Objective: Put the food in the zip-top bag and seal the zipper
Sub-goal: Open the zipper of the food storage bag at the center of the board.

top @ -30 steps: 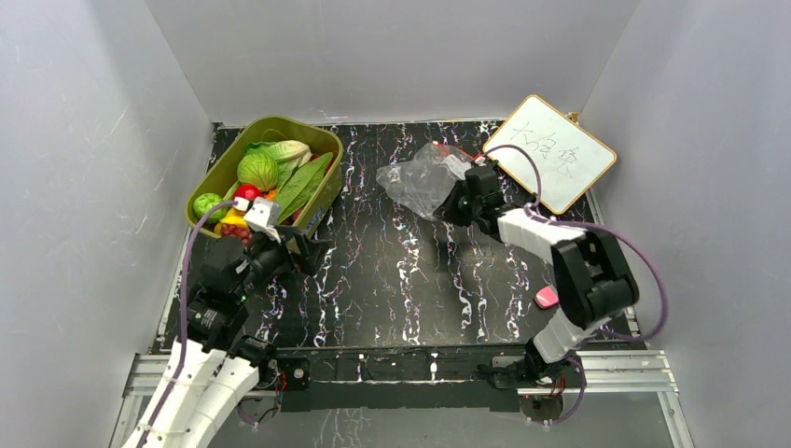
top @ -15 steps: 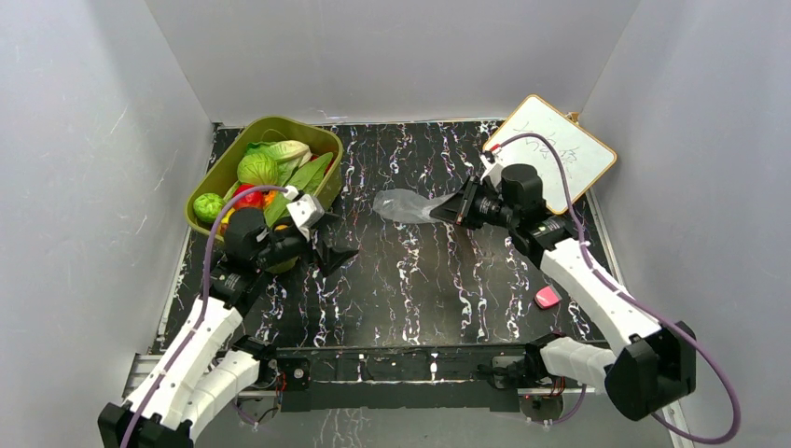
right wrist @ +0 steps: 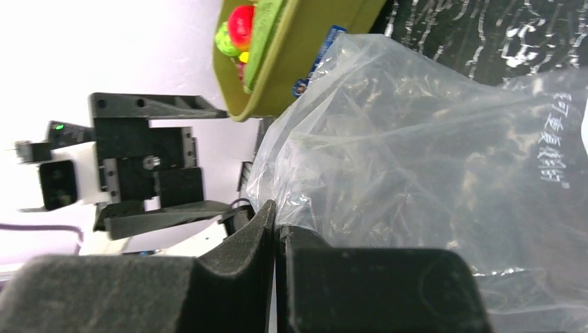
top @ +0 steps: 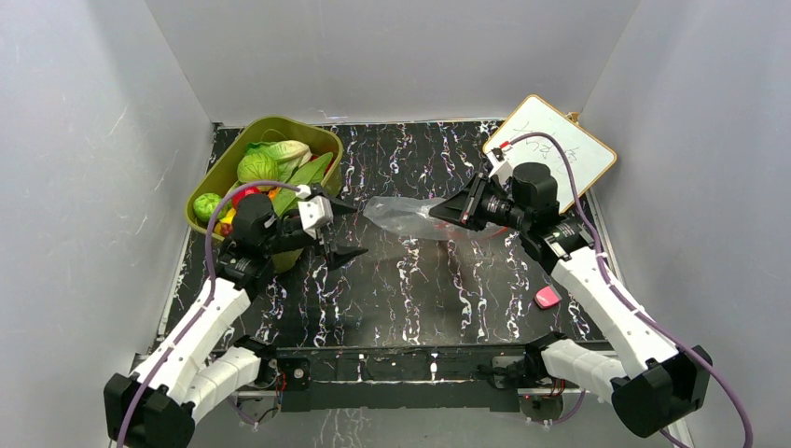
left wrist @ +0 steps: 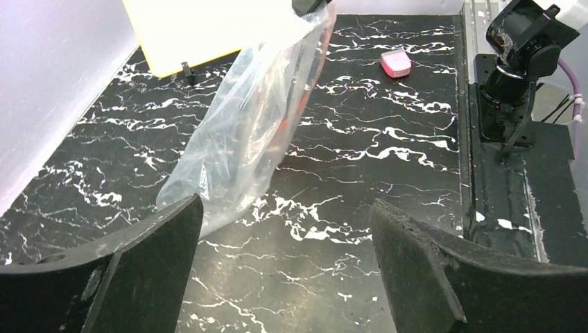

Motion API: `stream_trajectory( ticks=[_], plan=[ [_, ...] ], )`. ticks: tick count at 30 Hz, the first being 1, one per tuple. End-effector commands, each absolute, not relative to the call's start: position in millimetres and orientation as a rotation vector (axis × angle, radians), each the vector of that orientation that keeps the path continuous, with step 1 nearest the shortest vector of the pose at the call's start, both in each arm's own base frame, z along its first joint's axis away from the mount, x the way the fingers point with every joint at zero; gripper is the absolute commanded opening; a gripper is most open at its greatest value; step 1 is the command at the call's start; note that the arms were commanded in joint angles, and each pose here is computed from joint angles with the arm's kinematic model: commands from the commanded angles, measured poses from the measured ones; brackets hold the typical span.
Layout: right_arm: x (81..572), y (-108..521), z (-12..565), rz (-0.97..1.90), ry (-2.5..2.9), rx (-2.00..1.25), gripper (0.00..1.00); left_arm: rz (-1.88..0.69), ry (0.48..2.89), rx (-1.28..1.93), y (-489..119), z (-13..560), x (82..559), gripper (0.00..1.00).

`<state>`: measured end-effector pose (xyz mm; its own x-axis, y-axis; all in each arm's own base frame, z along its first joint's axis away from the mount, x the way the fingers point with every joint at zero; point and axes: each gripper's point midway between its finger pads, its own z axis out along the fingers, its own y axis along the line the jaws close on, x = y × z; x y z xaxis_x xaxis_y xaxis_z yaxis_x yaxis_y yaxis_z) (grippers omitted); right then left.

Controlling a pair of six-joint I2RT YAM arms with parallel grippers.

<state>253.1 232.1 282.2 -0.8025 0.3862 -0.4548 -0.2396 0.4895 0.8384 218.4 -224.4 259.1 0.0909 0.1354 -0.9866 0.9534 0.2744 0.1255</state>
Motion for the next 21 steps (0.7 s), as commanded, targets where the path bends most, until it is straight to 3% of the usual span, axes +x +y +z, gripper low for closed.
stream_trajectory(
  ticks=[1, 12, 17, 19, 20, 21],
  plan=[
    [244, 238, 348, 1.482, 1.942, 0.095, 0.00, -0.840, 1.150, 1.224, -242, 288, 223, 0.87],
    [237, 252, 361, 1.563, 1.913, -0.025, 0.00, -0.850, 1.145, 1.247, -276, 283, 243, 0.73],
    [236, 254, 355, 1.565, 1.912, -0.061, 0.00, -0.850, 1.180, 1.239, -279, 275, 249, 0.59],
    [236, 254, 354, 1.567, 1.902, -0.068, 0.00, -0.861, 1.192, 1.230, -281, 274, 251, 0.49],
    [236, 254, 354, 1.565, 1.899, -0.069, 0.00, -0.869, 1.197, 1.230, -281, 273, 251, 0.40],
    [238, 254, 353, 1.559, 1.899, -0.074, 0.00, -0.874, 1.205, 1.230, -282, 272, 252, 0.25]
  ],
)
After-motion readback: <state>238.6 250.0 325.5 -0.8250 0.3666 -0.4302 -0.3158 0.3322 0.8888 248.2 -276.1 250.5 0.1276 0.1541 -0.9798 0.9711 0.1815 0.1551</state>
